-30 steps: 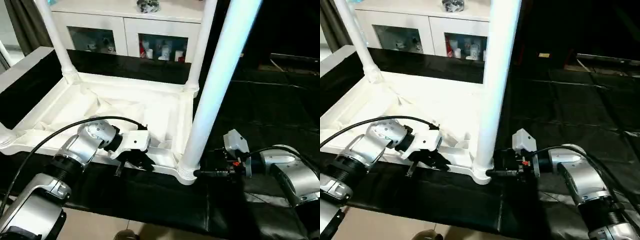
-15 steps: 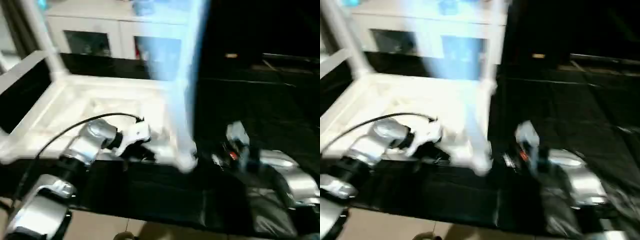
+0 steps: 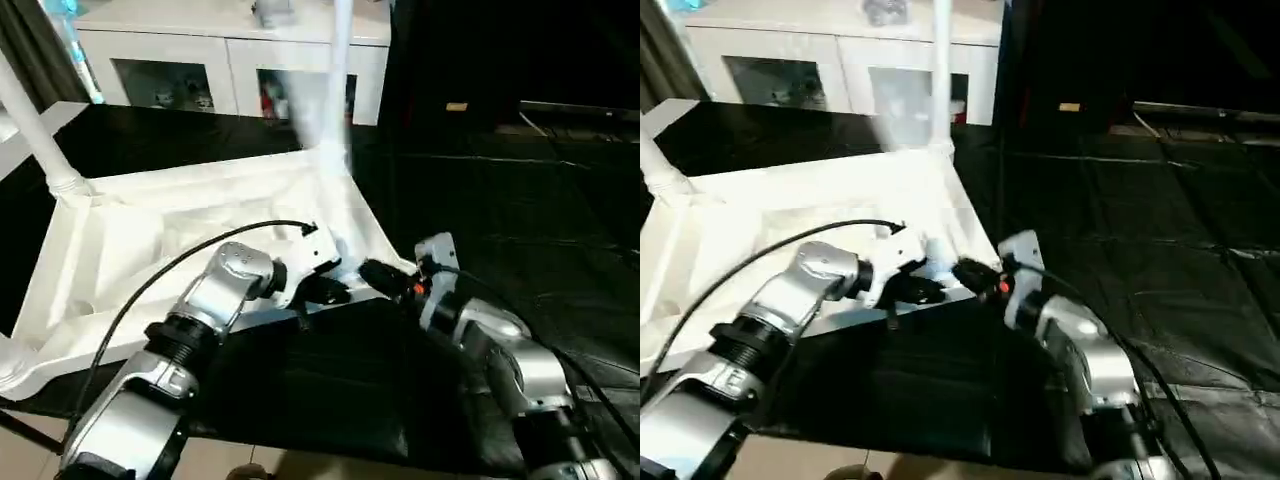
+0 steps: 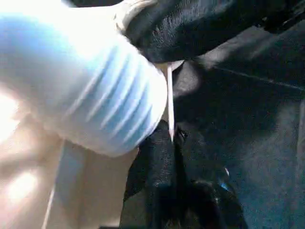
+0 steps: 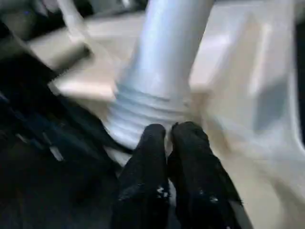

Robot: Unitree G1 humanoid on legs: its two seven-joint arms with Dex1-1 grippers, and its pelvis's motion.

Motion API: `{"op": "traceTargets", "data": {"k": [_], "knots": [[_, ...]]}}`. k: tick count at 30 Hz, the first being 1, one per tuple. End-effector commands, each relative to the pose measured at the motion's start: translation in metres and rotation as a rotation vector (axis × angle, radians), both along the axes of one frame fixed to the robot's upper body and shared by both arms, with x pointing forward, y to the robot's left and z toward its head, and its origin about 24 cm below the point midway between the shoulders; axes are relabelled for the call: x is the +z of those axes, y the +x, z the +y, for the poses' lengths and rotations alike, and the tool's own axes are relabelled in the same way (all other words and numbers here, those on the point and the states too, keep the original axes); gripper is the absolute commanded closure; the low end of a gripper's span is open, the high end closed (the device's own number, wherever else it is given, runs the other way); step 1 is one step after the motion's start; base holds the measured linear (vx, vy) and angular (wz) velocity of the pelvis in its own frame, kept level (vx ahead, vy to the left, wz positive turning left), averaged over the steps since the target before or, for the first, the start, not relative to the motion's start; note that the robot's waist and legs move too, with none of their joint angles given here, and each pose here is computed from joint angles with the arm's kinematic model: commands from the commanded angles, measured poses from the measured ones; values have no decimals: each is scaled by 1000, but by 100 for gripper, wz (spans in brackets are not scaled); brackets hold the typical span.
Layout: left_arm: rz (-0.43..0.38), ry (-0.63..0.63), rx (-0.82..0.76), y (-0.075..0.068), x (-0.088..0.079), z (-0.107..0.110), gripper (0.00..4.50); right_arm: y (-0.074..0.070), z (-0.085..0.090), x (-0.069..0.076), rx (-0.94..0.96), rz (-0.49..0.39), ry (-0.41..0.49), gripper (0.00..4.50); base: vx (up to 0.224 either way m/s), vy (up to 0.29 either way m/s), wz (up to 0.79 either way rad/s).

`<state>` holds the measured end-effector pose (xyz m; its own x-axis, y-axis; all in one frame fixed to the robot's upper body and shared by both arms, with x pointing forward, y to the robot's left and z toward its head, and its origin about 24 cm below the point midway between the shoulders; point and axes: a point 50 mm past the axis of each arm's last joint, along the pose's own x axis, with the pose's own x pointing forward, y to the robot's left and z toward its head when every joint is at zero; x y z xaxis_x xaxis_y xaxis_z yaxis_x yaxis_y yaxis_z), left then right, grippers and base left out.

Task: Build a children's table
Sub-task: Insert table leg to table base

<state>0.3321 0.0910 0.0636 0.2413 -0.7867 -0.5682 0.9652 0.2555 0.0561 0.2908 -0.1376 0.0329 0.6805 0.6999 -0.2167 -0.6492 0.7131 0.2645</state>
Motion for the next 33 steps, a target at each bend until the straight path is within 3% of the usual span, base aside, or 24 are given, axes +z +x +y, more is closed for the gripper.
{"op": "traceTargets", "data": {"k": [1,9,26,33], "knots": [[-60,14,-27,2,11,0,450,0,-4,-3,-23,17,-29,441,0,0,0],[-64,38,-1,-1,7,12,450,-2,-10,-3,-34,6,-54,447,0,0,0],[-119,185,-74,-6,-5,39,450,-18,0,-6,45,-7,-76,447,0,0,0],[-166,129,-76,-5,2,37,450,-23,-7,0,73,-33,-65,447,0,0,0]]}}
